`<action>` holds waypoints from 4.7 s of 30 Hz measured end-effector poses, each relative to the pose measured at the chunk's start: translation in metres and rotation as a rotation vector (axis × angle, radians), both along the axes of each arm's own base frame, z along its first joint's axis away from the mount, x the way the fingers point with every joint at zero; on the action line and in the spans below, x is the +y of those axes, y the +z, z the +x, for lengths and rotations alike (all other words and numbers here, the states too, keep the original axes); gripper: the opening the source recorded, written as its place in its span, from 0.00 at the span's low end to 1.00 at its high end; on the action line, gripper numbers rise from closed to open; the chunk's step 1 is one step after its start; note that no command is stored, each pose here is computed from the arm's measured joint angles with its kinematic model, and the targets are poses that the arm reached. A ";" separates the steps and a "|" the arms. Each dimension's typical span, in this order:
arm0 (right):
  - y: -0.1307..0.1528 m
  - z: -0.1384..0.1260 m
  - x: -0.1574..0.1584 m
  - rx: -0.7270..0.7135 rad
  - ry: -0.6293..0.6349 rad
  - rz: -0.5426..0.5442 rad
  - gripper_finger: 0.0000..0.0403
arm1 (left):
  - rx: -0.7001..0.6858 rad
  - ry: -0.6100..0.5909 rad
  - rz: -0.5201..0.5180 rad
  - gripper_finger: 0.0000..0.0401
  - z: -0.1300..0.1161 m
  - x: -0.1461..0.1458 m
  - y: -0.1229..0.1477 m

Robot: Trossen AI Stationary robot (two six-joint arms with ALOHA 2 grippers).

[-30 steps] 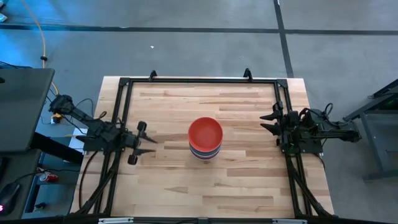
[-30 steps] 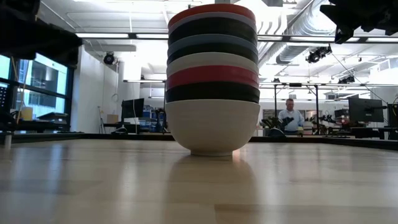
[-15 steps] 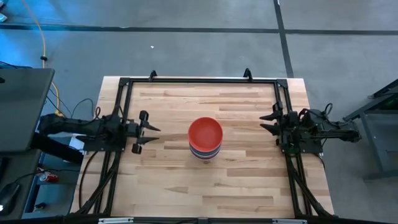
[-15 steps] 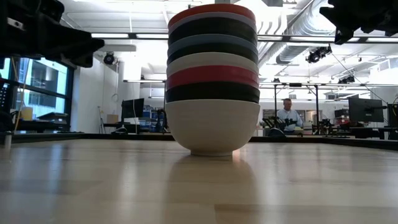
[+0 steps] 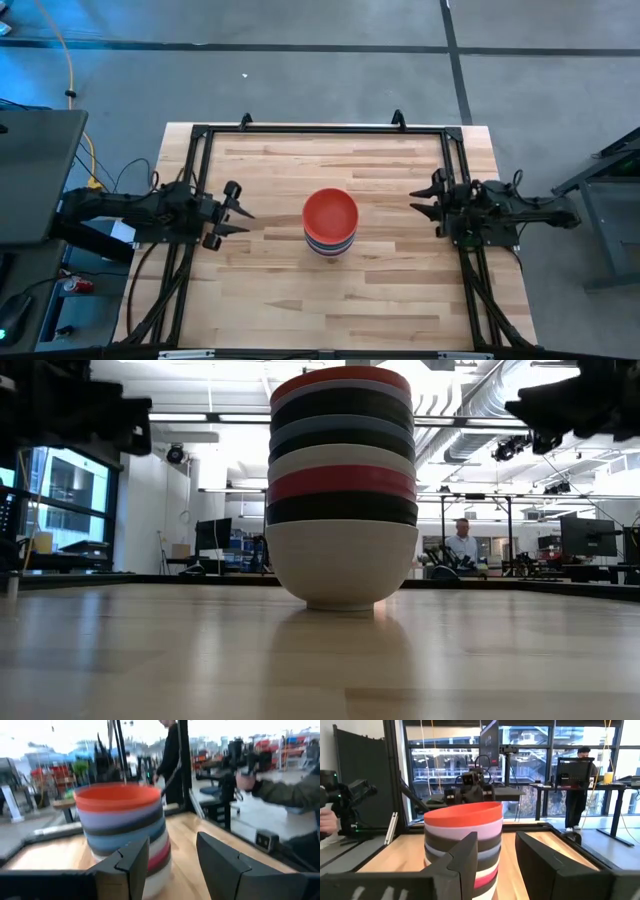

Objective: Nest bowls inside each other
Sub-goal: Return to Home Position

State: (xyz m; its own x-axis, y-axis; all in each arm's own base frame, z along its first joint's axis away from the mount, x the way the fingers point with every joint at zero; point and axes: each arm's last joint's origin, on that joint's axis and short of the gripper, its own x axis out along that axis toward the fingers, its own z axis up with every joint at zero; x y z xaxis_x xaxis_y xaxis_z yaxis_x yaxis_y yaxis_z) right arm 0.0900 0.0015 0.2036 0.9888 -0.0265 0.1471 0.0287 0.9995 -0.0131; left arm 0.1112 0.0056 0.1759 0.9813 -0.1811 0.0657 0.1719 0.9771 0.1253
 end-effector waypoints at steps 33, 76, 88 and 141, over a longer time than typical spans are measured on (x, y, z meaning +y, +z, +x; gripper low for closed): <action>-0.017 0.006 0.000 -0.067 0.004 -0.002 0.31 | -0.393 0.218 -0.018 0.38 -0.025 0.003 0.034; -0.030 0.008 0.002 0.074 0.076 0.127 0.31 | 0.048 0.291 -0.079 0.38 -0.015 0.006 -0.007; -0.037 0.008 0.002 0.140 0.083 0.153 0.31 | 0.049 0.296 -0.121 0.38 -0.015 0.007 -0.007; -0.033 0.008 0.002 0.106 0.060 0.054 0.31 | 0.049 0.296 -0.122 0.38 -0.015 0.007 -0.007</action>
State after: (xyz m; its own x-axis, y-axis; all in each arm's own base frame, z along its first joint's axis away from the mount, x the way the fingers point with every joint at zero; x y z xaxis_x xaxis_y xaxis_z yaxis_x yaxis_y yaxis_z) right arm 0.0982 0.0033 0.1703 0.9987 0.0278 0.0419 -0.0295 0.9987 0.0408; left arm 0.0965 0.0123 0.1685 0.9927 0.1186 0.0204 -0.1187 0.9929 0.0031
